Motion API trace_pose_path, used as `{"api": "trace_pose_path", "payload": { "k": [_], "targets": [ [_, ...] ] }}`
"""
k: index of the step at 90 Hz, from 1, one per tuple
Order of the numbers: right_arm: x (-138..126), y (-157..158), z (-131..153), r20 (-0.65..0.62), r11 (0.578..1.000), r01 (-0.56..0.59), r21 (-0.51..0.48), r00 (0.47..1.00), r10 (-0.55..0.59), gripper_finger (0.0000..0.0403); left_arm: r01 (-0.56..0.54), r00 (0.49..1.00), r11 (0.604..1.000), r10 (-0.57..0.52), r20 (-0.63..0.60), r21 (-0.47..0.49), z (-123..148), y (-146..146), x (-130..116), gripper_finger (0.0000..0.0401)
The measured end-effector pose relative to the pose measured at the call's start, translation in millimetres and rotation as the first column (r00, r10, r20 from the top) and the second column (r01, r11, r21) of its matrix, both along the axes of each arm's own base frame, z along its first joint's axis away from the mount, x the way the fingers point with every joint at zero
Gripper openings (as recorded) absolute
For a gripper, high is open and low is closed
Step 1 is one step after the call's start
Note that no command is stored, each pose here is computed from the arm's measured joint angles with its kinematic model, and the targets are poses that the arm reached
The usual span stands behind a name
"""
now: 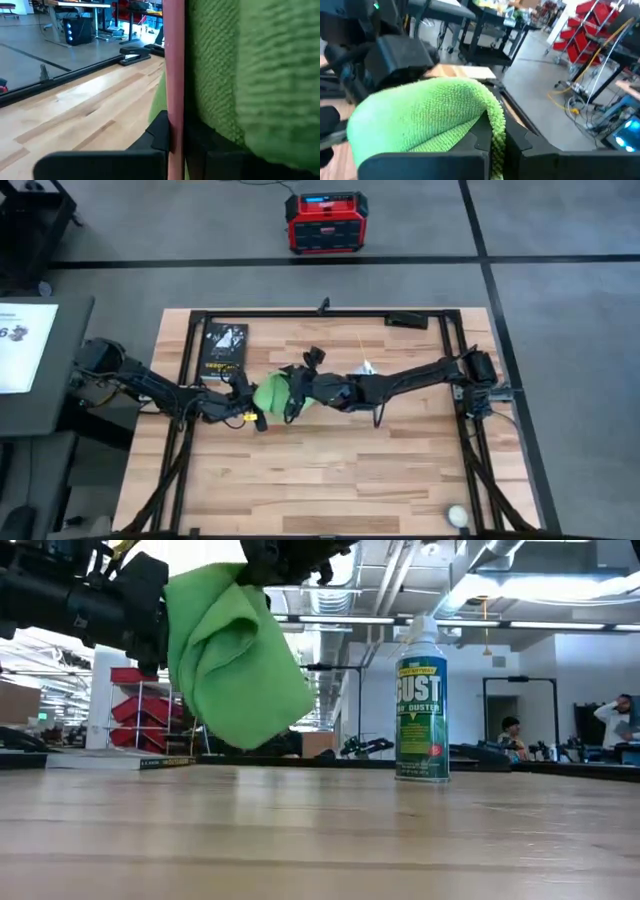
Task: Apply microfiber cloth
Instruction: Wipe the pink cellphone with the green microfiber cloth
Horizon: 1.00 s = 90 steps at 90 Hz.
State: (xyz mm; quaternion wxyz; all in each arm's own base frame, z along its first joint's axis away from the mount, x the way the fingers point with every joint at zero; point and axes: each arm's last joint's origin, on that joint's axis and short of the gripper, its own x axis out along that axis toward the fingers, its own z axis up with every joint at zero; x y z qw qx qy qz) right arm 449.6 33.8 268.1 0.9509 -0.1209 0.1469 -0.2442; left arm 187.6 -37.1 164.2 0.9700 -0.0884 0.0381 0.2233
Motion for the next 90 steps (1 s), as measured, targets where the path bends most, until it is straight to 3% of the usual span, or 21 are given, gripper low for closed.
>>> {"api": "trace_pose_path", "payload": {
  "k": [18,41,54,70,90],
  "targets": [
    [-7,9,-28,-0.086,0.998,-0.002,0.057,0.996,0.007,0.0,-0.003,0.999,1.0,0.003,0.055,0.001,7,2,1,0.0006],
    [-14,12,-48,-0.114,0.97,-0.063,0.234,0.989,0.091,0.0,0.047,0.992,0.999,-0.048,0.113,0.011,15,-1,2,0.0006],
    [-15,13,-52,-0.131,0.964,-0.066,0.257,0.986,0.103,0.0,0.053,0.991,0.999,-0.054,0.126,0.008,18,-2,3,0.0006],
    [-13,13,-46,-0.103,0.981,-0.074,0.179,0.99,0.094,0.0,0.054,0.994,0.999,-0.054,0.092,0.005,15,-3,4,0.0006],
    [-2,2,-7,-0.047,0.998,-0.061,0.025,0.997,0.062,0.0,0.038,0.999,0.999,-0.037,0.038,-0.039,7,-4,3,0.0006]
  ]
}}
